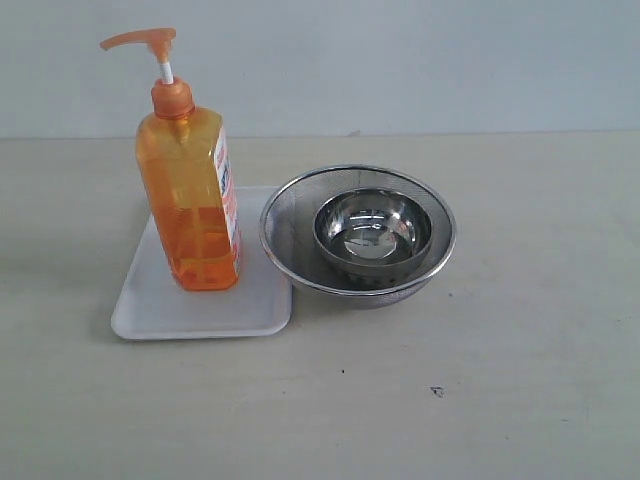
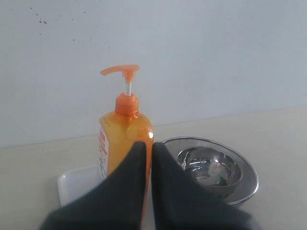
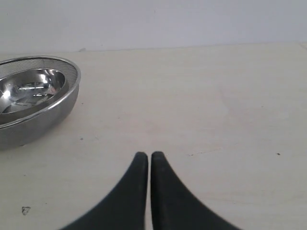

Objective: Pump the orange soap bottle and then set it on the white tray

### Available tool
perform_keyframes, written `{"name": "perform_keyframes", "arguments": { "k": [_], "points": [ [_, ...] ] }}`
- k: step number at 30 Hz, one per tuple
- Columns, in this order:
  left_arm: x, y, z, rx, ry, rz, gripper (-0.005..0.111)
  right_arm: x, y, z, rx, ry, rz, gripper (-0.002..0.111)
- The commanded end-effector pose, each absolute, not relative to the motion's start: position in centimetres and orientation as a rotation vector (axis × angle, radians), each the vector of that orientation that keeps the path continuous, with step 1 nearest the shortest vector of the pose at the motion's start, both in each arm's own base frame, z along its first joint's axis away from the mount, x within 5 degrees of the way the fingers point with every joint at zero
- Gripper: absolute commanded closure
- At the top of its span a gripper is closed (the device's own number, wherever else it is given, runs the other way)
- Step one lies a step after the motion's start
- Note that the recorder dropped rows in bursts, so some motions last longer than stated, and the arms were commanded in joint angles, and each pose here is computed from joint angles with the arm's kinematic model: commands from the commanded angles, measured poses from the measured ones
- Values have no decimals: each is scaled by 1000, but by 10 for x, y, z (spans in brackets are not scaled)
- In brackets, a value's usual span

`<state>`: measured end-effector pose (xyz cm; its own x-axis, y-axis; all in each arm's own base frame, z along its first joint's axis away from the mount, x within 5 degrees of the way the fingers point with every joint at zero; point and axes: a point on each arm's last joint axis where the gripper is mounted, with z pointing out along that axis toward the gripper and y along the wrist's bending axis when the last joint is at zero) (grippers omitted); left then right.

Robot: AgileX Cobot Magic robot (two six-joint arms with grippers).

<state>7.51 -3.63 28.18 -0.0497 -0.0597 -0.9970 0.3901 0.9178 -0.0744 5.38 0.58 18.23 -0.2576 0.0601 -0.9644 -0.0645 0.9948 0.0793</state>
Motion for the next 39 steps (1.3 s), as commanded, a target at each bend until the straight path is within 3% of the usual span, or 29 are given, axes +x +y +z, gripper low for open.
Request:
{"name": "perform_keyframes", "arguments": {
  "k": [1,39],
  "points": [
    [75,-36,280,254,1587,-380,102,53,6,183,-26,1820,103,108],
    [75,-36,280,254,1587,-380,102,53,4,183,-5,1822,73,108]
  ]
}}
